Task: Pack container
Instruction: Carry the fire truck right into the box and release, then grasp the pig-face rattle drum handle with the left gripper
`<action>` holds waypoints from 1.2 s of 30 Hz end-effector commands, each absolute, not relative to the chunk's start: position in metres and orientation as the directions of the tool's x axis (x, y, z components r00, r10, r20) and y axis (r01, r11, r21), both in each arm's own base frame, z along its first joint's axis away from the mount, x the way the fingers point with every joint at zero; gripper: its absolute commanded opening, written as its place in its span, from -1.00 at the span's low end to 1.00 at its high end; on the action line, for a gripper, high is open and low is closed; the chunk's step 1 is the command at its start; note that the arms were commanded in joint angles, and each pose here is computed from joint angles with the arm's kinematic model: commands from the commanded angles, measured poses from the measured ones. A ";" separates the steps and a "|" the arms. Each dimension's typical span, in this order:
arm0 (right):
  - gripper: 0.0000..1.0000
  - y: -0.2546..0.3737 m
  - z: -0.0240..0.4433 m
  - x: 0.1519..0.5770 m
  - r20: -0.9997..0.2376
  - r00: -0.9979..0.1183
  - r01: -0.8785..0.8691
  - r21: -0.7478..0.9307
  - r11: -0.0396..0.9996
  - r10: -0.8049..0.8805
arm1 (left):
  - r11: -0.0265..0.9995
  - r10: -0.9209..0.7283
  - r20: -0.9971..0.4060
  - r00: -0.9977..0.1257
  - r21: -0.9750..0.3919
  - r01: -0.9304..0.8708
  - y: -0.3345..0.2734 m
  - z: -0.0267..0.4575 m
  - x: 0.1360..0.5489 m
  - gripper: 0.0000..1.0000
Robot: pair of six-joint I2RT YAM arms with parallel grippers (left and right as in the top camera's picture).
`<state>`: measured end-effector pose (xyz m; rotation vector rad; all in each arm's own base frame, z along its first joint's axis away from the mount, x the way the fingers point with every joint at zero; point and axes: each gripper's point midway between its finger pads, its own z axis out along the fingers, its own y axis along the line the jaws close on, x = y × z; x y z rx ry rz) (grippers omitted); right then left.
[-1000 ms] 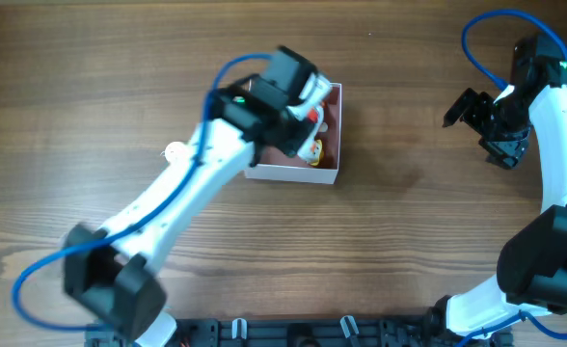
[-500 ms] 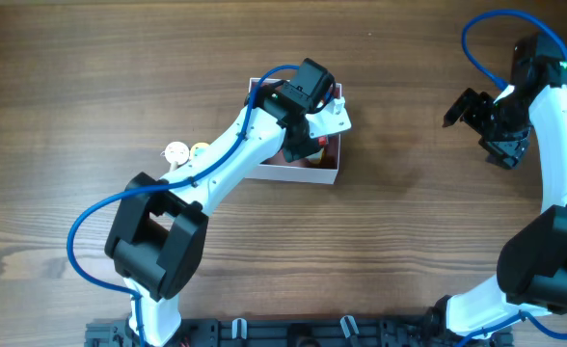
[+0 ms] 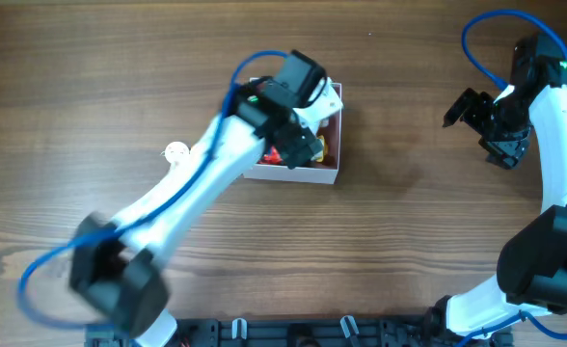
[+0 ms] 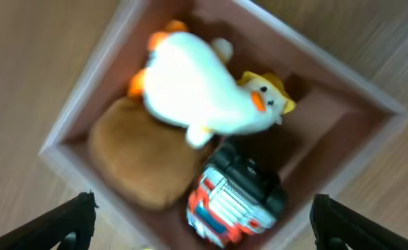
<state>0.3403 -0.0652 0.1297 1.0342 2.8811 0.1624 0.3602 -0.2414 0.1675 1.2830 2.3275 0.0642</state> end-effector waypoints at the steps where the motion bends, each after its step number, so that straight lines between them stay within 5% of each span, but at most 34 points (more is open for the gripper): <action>1: 1.00 -0.063 0.123 0.339 -0.012 -0.762 0.641 0.124 0.757 0.647 | 0.794 0.577 -0.534 -0.619 0.187 0.578 -0.199 0.234 0.350 0.99; 7: 0.99 -0.063 0.123 0.340 -0.013 -0.762 0.641 0.125 0.757 0.647 | 0.987 0.160 -0.421 -0.893 0.044 0.156 -0.083 0.224 0.343 0.99; 15: 0.99 -0.063 0.123 0.341 -0.017 -0.762 0.640 0.127 0.757 0.647 | 0.972 -0.172 -0.029 -0.985 -0.171 -0.164 -0.016 0.105 0.322 0.98; 22: 0.99 -0.063 0.123 0.341 -0.017 -0.762 0.640 0.127 0.757 0.647 | 0.967 -0.205 0.144 -0.968 -0.124 -0.223 0.000 0.019 0.313 0.21; 25: 1.00 -0.063 0.123 0.341 -0.016 -0.762 0.640 0.127 0.758 0.647 | 0.973 -0.204 0.139 -0.969 -0.076 -0.216 0.008 0.000 0.320 0.09; 36: 0.99 -0.063 0.123 0.341 -0.017 -0.762 0.640 0.127 0.757 0.647 | 0.982 -0.184 0.065 -0.981 -0.026 -0.186 0.020 -0.011 0.338 -0.73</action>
